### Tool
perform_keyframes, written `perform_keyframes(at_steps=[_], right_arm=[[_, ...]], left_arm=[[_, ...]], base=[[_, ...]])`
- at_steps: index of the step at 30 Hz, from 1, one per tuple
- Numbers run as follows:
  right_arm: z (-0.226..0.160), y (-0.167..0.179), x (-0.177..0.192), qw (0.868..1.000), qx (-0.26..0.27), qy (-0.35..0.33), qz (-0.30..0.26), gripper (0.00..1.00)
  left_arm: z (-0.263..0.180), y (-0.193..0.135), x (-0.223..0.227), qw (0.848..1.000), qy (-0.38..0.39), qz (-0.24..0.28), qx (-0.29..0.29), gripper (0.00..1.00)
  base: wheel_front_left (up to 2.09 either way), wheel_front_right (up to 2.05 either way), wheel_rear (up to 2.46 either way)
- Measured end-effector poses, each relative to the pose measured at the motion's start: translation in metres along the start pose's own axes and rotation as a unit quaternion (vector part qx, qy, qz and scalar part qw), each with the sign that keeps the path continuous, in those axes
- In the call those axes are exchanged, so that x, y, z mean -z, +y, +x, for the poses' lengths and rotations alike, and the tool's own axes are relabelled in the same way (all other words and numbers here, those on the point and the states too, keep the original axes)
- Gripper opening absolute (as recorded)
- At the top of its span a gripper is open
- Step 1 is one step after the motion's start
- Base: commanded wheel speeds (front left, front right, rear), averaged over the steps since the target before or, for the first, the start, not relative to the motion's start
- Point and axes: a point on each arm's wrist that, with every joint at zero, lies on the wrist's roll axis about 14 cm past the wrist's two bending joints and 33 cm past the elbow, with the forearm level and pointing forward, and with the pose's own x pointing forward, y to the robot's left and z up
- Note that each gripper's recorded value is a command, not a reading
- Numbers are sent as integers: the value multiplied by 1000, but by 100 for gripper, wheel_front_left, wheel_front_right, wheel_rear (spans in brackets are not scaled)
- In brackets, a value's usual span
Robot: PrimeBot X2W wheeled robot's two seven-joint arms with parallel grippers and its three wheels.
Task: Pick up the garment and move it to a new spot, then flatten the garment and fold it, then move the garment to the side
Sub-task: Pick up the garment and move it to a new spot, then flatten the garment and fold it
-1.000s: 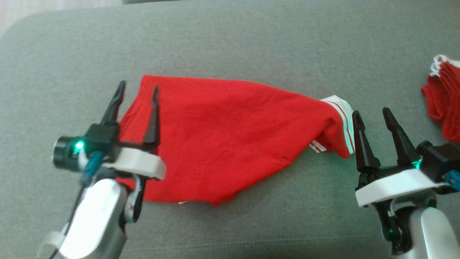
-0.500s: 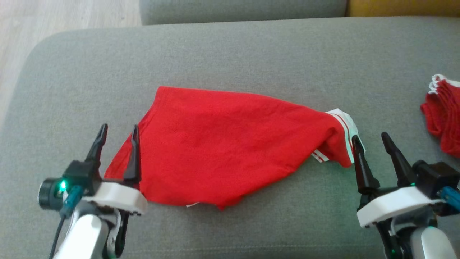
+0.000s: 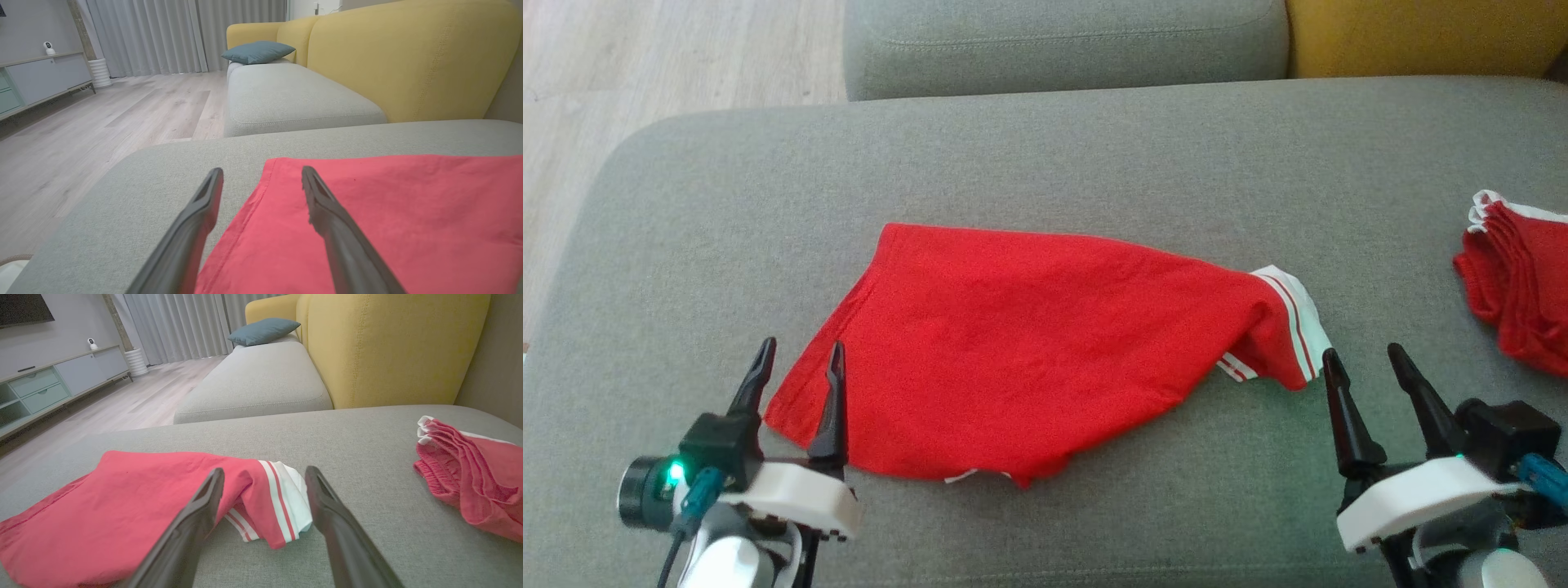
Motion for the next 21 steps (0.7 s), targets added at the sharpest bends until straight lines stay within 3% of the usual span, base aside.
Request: perform_keyframes(at_steps=[21], right_arm=[[1, 3, -11, 1000, -4, -16, -2, 100]], left_arm=[[-1, -2, 0, 1000, 5, 4, 3, 100]], base=[[0, 0, 0]])
